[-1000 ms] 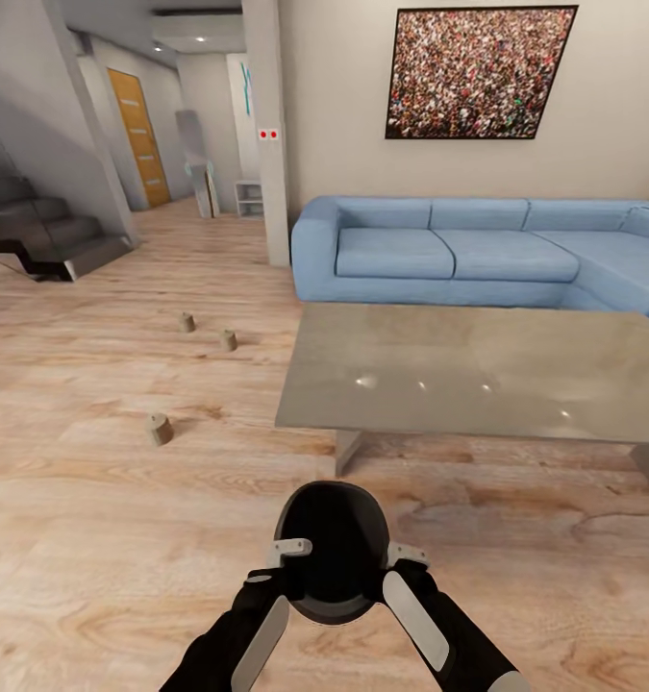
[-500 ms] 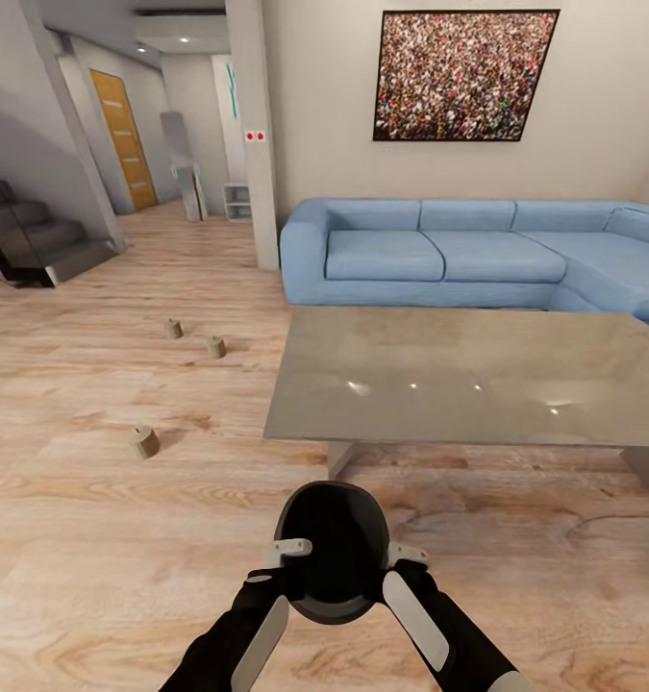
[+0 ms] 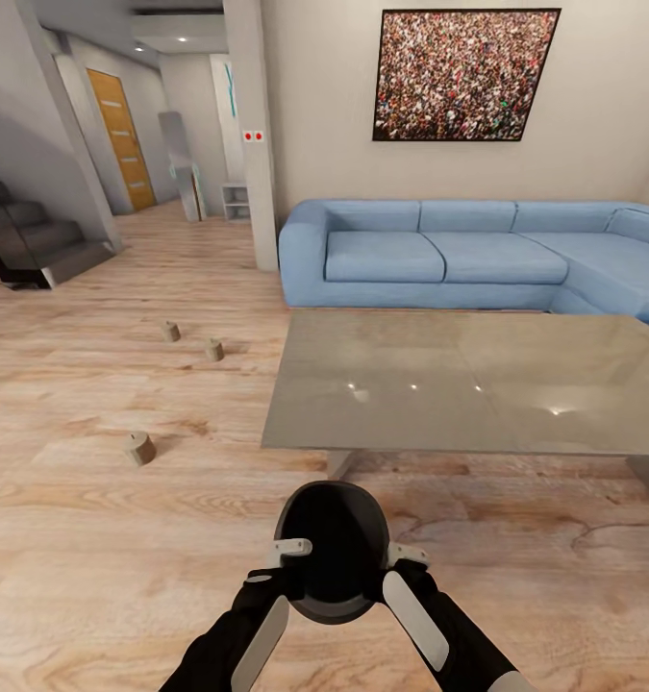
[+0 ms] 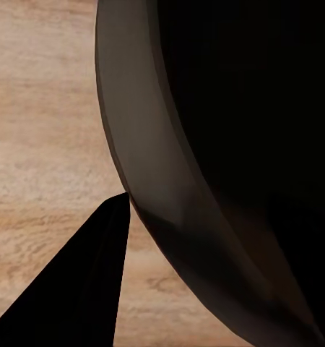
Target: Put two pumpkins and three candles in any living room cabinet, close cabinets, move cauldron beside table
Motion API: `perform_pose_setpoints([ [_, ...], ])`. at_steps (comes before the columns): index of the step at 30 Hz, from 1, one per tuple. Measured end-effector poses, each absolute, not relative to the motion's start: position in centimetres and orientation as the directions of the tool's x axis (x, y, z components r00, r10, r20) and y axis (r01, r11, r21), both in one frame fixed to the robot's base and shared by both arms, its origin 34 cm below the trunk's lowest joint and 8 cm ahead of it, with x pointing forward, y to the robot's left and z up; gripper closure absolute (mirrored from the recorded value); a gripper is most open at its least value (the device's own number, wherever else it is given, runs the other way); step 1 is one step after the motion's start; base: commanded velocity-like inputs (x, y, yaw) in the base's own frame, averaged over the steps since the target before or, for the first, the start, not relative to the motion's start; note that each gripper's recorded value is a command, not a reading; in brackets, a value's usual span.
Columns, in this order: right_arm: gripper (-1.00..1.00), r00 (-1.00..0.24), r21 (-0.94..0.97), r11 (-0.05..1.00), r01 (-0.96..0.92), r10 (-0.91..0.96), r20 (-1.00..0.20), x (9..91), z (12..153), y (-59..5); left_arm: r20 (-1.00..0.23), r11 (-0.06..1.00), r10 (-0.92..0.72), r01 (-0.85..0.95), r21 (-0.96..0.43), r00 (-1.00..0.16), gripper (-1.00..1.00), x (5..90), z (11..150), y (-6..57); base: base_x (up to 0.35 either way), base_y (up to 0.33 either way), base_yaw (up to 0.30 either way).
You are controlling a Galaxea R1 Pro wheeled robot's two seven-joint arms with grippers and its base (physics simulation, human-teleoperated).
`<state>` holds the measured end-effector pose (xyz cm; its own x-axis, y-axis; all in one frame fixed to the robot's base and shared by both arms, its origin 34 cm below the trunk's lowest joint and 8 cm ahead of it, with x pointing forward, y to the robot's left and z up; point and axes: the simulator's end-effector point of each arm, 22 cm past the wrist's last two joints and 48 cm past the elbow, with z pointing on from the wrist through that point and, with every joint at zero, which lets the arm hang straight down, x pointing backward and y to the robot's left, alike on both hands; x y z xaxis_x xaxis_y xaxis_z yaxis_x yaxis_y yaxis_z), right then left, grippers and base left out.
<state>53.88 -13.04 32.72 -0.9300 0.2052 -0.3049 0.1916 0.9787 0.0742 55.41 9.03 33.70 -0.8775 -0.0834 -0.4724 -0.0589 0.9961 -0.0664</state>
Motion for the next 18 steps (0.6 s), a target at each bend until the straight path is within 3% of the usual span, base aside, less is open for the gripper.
perform_pose_setpoints([
  [18,1.00,-0.930,0.074,0.979,0.191,0.205,-0.305,53.89,32.72,-13.04,-0.473,0.996,-0.083,-0.059,-0.066,-0.877,1.00,55.41,33.70,9.03,0.042,0.000,0.000],
])
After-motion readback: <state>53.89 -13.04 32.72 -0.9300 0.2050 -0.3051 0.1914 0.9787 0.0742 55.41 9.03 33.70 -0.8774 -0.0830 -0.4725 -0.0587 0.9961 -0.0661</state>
